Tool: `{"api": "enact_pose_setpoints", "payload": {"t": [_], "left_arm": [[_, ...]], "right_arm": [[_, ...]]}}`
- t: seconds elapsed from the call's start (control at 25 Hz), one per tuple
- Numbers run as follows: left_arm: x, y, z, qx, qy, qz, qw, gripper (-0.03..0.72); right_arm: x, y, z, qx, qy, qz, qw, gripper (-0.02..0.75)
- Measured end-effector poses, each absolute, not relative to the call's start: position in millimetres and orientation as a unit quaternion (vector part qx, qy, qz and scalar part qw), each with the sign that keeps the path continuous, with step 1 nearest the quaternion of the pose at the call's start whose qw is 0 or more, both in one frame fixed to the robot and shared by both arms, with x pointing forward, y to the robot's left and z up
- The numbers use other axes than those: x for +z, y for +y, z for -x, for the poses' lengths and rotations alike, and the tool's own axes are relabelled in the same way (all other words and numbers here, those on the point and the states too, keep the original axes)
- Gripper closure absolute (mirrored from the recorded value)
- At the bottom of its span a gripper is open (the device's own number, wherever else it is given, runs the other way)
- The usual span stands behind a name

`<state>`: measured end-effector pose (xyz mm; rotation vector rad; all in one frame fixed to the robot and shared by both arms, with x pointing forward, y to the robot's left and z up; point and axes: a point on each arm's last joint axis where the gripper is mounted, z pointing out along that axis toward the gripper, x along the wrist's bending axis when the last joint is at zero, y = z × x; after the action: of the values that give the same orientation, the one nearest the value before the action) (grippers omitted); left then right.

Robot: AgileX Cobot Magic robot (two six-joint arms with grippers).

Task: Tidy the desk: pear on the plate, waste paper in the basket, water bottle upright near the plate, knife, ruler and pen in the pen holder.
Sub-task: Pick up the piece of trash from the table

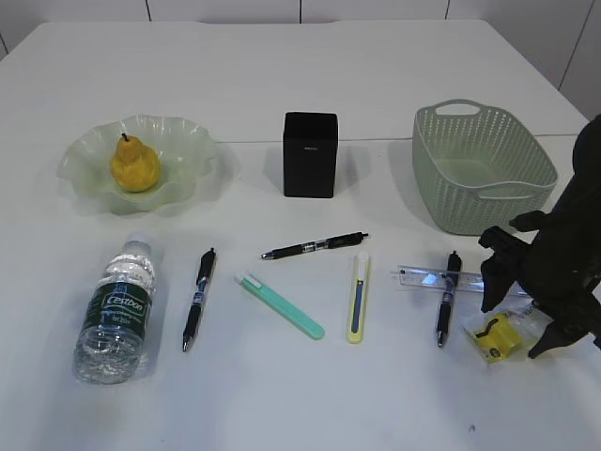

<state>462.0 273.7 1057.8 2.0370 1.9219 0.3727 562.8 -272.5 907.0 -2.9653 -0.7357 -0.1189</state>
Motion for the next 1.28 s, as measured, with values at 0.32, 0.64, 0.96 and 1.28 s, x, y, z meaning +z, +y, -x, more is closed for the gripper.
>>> {"api": "enact_pose_setpoints", "payload": {"t": [0.32,0.64,0.96,1.28], "left_arm": [[1057.8,273.7,-462.0,0.130,0.672,-0.712,0.158,0.160],[1058.0,273.6,-462.5,0.132,0.671,-0.712,0.160,0.160],[1058.3,273.5,-463.3,0.135,0.671,-0.711,0.163,0.160],[1058.6,273.5,-463.8,0.137,0.670,-0.710,0.166,0.160]], "right_arm": [[899.3,-272.6,-564.6,-0.036,-0.239,0.970,0.041,0.201],[898.6,-272.7,-565.1,-0.037,-0.238,0.970,0.041,0.274],[898.6,-272.6,-563.2,-0.028,-0.237,0.970,0.044,0.486],[898.5,-272.3,-558.8,-0.005,-0.249,0.967,0.050,0.568]]}}
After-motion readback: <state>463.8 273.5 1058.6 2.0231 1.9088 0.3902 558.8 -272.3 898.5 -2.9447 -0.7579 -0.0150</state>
